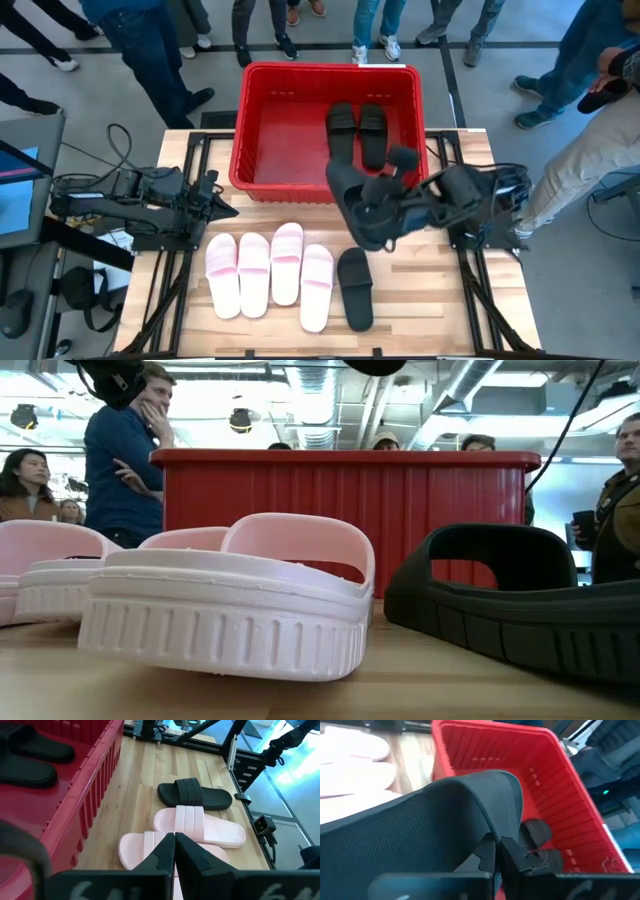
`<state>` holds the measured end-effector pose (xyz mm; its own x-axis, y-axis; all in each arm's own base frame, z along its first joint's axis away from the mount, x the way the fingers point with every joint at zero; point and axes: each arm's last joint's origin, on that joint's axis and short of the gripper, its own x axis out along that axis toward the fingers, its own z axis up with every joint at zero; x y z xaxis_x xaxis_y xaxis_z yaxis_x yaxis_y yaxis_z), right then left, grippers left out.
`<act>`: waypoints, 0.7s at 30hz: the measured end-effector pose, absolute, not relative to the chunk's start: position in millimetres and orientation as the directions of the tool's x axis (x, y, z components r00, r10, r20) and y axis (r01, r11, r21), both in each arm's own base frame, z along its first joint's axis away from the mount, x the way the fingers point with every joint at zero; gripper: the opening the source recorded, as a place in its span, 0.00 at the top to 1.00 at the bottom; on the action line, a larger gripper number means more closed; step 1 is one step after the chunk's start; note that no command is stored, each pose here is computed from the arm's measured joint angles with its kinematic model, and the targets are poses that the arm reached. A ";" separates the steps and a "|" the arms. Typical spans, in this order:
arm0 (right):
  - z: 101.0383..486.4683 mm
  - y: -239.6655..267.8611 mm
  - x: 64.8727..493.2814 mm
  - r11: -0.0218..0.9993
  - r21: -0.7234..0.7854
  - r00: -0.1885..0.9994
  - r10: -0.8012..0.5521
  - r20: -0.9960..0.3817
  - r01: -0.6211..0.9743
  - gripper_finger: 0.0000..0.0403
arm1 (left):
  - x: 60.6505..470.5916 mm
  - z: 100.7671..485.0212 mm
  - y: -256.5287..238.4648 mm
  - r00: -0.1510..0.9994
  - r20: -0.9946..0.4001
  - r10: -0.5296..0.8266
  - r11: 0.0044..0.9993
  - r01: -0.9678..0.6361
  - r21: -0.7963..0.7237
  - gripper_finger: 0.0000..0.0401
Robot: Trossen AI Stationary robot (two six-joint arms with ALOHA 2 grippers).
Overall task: Pick and place slides into bin
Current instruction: Put the black slide into the red container
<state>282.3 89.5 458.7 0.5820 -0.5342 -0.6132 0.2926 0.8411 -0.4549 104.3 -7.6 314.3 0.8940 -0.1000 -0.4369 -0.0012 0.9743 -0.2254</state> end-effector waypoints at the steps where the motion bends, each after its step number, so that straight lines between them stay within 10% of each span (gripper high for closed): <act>1: 461.1 84.8 280.5 0.838 -0.460 0.580 -0.539 -0.610 0.295 1.00 | 104.4 314.3 -7.6 0.894 -0.437 -0.099 0.974 -0.002 -0.225 1.00; 21: 469.0 -4.9 244.9 0.745 -0.581 0.414 -0.666 -0.620 0.329 1.00 | 104.5 314.7 -6.7 0.899 -0.433 -0.068 0.974 -0.036 -0.226 1.00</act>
<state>244.9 -4.9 469.0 0.4139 -0.6664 -0.6202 0.3292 0.7447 -0.5805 104.5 -6.7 314.7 0.8987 -0.0677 -0.4332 -0.0355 0.9735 -0.2257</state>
